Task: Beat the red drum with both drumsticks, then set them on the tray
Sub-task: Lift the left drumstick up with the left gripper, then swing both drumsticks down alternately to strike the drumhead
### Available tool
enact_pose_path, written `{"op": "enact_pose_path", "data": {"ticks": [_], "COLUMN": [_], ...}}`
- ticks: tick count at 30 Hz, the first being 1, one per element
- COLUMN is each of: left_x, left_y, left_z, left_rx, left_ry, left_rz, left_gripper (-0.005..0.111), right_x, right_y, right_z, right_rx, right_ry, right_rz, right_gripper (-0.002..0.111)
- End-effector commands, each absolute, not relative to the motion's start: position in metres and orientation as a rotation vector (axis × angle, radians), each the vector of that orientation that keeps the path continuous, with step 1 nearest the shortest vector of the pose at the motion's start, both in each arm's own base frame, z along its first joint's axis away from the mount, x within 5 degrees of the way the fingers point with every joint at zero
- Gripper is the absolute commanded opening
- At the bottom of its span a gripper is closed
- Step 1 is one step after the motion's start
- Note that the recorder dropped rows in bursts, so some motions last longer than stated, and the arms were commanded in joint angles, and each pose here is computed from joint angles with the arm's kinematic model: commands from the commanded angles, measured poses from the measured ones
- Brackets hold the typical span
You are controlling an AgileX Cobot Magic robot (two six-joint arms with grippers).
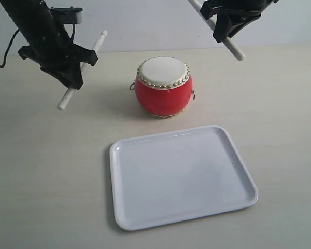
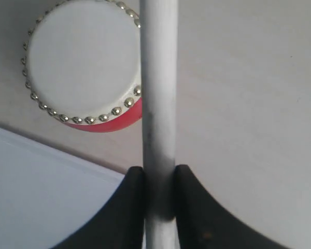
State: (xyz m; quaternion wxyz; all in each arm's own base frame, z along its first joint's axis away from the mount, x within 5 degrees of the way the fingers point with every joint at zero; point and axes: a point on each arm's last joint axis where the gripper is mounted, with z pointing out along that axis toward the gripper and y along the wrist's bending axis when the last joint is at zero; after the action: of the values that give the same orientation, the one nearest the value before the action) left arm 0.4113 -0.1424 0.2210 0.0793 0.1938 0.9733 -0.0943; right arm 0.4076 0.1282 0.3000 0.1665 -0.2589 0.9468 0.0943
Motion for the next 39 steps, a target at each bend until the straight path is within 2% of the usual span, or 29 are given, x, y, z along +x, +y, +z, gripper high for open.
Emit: {"op": "enact_pose_path", "data": {"ticks": [1,9,16,22,29,35,39], "left_x": [0.403,0.392,0.357,0.314,0.309,0.316,0.320], "left_y": [-0.142,-0.144,-0.171,-0.190,-0.201,-0.204,-0.207], "left_z": [0.226,0.257,0.292,0.278,0.259,0.261,0.241], "left_rx": [0.783,0.954,1.083,1.277,1.348,1.343,1.375], "left_ry": [2.913,2.784,2.669,2.651,2.581,2.486,2.542], "left_rz": [-0.270,-0.249,-0.225,-0.122,-0.075,-0.065,-0.054], "left_gripper": [0.000,0.000,0.000,0.000,0.000,0.000,0.000], "right_x": [0.407,0.382,0.349,0.326,0.321,0.324,0.315], "right_y": [0.120,0.112,0.108,0.103,0.102,0.103,0.108], "right_z": [0.301,0.293,0.278,0.256,0.237,0.252,0.301], "right_rx": [-0.755,-0.772,-0.826,-0.861,-0.974,-0.927,-0.869], "right_ry": [2.700,2.768,2.841,2.880,2.788,2.685,2.561], "right_rz": [0.179,0.153,0.228,0.250,0.249,0.234,0.317], "right_gripper": [0.000,0.000,0.000,0.000,0.000,0.000,0.000]}}
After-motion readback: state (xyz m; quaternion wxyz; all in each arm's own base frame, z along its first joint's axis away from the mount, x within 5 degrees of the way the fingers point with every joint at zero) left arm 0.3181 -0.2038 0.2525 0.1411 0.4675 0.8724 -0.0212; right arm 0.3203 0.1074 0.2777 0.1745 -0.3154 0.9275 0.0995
